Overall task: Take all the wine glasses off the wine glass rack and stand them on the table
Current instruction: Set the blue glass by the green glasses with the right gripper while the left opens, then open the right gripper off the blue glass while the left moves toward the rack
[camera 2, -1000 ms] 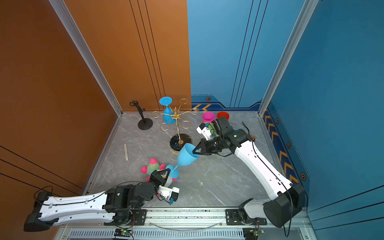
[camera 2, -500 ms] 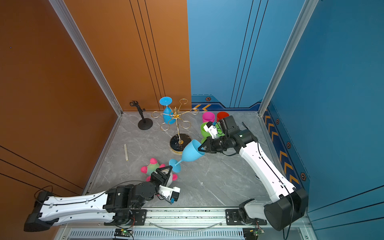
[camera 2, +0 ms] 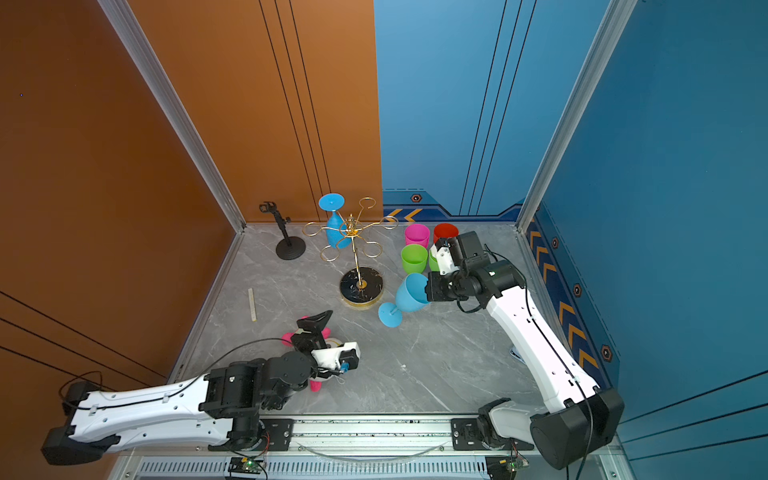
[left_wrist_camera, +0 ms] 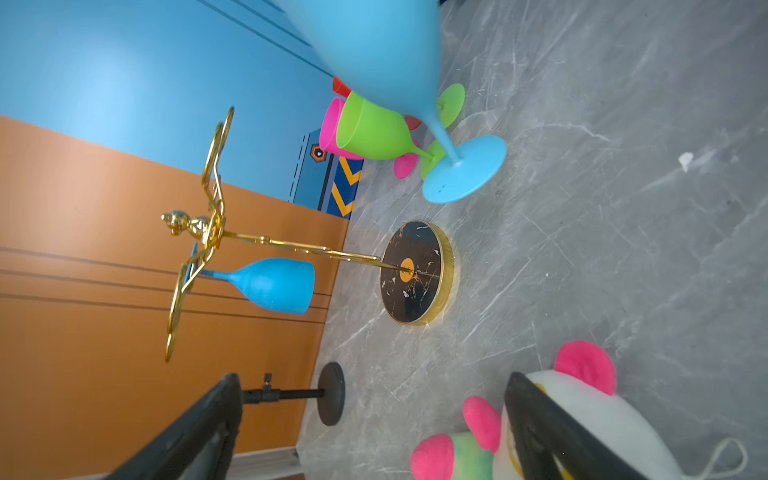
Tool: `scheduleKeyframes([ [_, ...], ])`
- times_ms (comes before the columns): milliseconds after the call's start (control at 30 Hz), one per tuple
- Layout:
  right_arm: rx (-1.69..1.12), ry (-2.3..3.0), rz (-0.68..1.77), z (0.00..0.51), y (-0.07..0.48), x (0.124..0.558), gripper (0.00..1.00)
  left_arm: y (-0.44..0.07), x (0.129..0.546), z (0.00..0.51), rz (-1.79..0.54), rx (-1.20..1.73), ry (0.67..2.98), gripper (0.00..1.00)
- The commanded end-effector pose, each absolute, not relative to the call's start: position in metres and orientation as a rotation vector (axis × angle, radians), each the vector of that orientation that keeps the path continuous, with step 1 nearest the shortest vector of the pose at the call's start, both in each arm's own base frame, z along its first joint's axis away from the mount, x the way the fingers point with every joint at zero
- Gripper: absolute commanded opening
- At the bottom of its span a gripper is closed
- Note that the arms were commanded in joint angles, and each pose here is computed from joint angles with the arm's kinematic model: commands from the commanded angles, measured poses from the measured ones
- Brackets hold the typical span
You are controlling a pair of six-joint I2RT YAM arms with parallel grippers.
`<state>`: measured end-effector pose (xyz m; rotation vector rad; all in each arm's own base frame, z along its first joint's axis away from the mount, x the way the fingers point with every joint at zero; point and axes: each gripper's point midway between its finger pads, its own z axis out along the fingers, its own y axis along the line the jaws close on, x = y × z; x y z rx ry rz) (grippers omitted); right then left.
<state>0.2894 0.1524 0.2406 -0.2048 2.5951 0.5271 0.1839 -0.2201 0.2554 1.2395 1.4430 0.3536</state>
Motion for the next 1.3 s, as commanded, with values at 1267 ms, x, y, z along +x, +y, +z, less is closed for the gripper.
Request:
scheduleKeyframes([
  [1267,-0.344,2.719,-0.049,0.168,0.155,0.377,0.03,-0.092,0.233,0.264,-0.134,0.126,2.081,1.00],
])
